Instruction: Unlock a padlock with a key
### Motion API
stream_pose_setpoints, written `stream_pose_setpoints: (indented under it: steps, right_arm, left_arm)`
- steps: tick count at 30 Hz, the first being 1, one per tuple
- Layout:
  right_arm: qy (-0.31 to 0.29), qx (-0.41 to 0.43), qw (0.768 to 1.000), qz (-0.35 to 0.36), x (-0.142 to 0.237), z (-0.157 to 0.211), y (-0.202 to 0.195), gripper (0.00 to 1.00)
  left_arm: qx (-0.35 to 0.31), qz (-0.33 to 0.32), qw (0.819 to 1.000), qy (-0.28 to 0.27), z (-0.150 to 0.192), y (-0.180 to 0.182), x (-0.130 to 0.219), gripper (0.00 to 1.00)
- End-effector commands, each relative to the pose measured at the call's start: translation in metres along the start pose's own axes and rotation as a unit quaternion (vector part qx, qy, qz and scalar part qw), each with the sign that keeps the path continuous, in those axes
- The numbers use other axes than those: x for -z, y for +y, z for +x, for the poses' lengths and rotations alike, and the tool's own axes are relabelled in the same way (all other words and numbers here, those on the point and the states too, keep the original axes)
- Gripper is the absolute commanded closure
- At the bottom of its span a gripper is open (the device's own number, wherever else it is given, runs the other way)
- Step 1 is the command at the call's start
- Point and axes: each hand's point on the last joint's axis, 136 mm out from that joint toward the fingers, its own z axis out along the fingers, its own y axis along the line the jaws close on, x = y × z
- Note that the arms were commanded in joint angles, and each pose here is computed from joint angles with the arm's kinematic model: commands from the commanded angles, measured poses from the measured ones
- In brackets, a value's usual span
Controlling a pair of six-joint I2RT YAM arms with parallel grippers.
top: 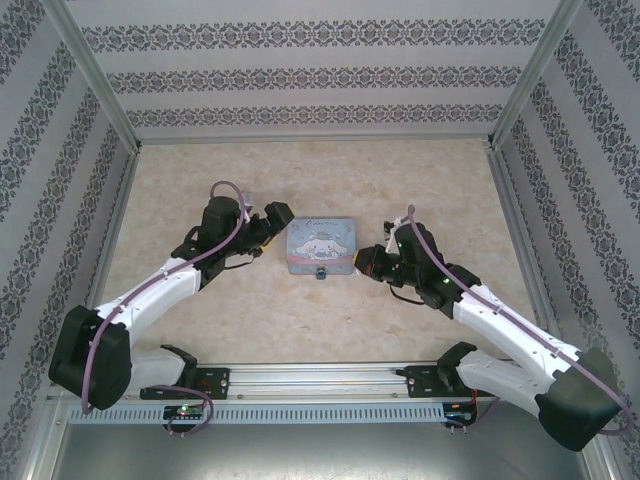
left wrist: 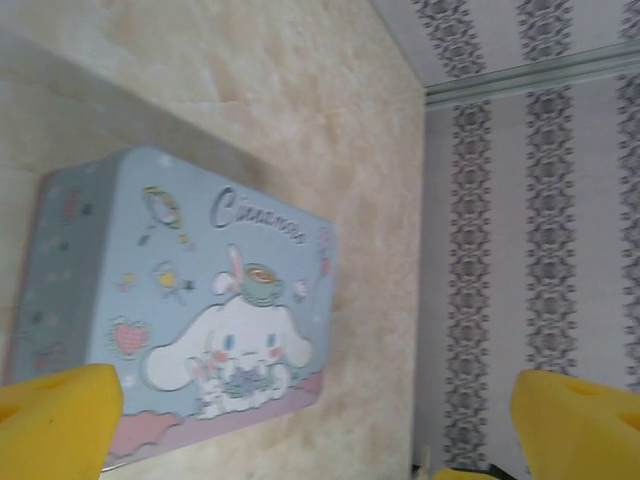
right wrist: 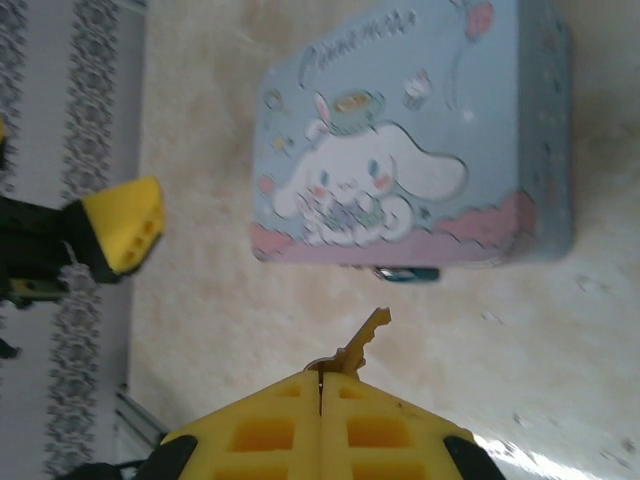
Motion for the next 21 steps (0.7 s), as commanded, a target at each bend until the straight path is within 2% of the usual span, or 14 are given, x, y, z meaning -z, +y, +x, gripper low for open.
stream_pose_setpoints:
  steps: [1,6,11,17,21]
  right_arm:
    - [-0.014,-0.017,0.996,-0.086,-0.001,-0.021,0.040,1.00]
    - [-0.010,-0.001,0.989,-0.146,-0.002,-0.038,0.069,1.00]
    - [0.038,0.023,0.977,-0.210,-0.002,-0.047,0.085,1.00]
    - [0.079,0.050,0.964,-0.250,-0.001,-0.049,0.089,1.00]
    - [0.079,0.056,0.963,-0.251,-0.003,-0.051,0.087,1.00]
  left_arm:
    - [0.030,0.079,0.996,0.001,-0.003,-0.042,-0.004,0.00]
    - [0.053,0.116,0.992,0.016,0.002,-0.057,-0.014,0.00]
    - [0.023,0.124,0.991,0.041,0.008,-0.065,-0.024,0.03]
    - [-0.004,0.125,0.990,0.066,0.014,-0.064,-0.034,0.07]
    - [-0.001,0.133,0.988,0.076,0.017,-0.066,-0.040,0.09]
